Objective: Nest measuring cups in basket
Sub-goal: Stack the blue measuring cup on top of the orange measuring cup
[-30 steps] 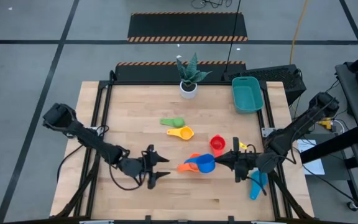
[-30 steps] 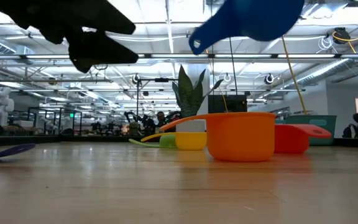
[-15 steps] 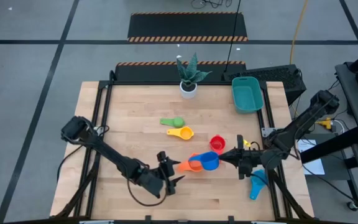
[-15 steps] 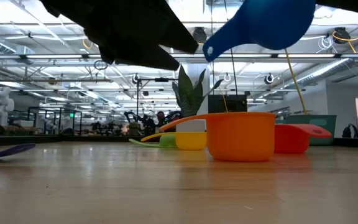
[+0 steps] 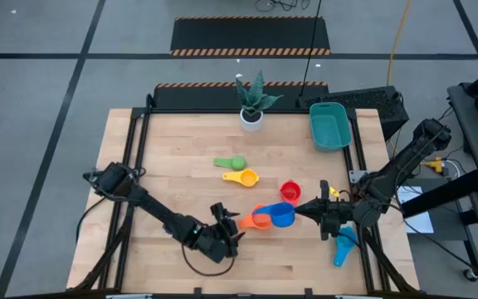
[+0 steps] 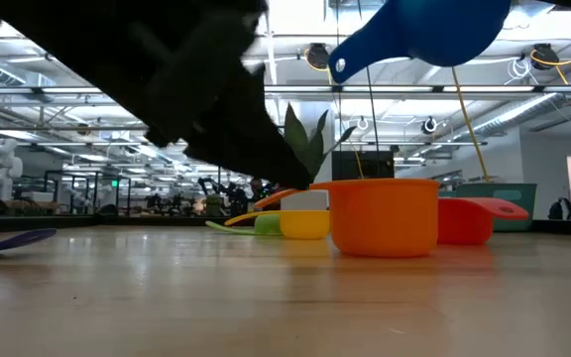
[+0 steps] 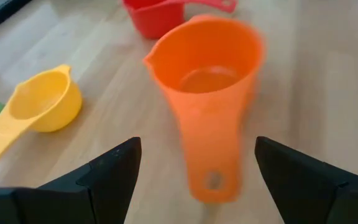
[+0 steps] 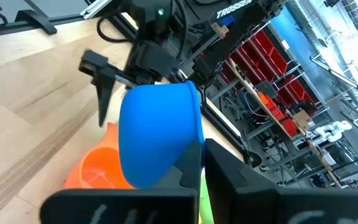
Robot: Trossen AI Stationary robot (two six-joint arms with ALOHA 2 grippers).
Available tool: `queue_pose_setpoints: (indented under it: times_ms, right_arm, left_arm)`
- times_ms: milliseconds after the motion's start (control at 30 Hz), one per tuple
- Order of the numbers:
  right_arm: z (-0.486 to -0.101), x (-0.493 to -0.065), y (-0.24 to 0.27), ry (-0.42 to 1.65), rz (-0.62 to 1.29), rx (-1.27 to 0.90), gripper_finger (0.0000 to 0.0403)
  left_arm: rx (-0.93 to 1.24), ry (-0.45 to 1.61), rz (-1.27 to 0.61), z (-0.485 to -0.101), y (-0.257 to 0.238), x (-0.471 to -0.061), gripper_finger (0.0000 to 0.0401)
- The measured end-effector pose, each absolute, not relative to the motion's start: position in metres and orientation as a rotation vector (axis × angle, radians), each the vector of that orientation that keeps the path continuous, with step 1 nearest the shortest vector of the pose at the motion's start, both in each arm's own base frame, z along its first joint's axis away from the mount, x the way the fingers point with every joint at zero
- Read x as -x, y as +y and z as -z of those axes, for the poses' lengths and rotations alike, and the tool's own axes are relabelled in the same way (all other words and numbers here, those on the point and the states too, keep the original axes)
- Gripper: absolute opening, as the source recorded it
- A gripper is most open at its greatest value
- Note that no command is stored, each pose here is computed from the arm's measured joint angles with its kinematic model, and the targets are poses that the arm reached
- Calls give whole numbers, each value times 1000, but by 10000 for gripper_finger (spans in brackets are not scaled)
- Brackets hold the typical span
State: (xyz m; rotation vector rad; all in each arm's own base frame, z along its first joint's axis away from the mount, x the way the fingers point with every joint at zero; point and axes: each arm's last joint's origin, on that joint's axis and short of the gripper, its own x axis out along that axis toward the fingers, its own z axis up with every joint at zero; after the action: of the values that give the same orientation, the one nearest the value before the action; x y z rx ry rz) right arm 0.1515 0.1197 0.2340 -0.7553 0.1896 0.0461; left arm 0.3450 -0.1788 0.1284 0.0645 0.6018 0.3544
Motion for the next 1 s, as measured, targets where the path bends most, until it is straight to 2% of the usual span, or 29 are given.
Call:
queue_pose_setpoints:
  times_ms: [333, 567, 767, 1000]
  right_arm:
    - [-230, -151, 119, 172, -43, 747, 0]
    - [-229, -152, 120, 177, -48, 753, 0]
    - [-223, -163, 123, 180, -13, 788, 0]
    - [-208, -186, 135, 150, 41, 979, 0]
  left_arm:
    - [-99, 714, -384, -123, -155, -348, 319]
    - [-151, 771, -433, -134, -143, -341, 319]
    - [-174, 826, -428, -152, -132, -333, 319]
    - [-146, 858, -358, -188, -126, -316, 319]
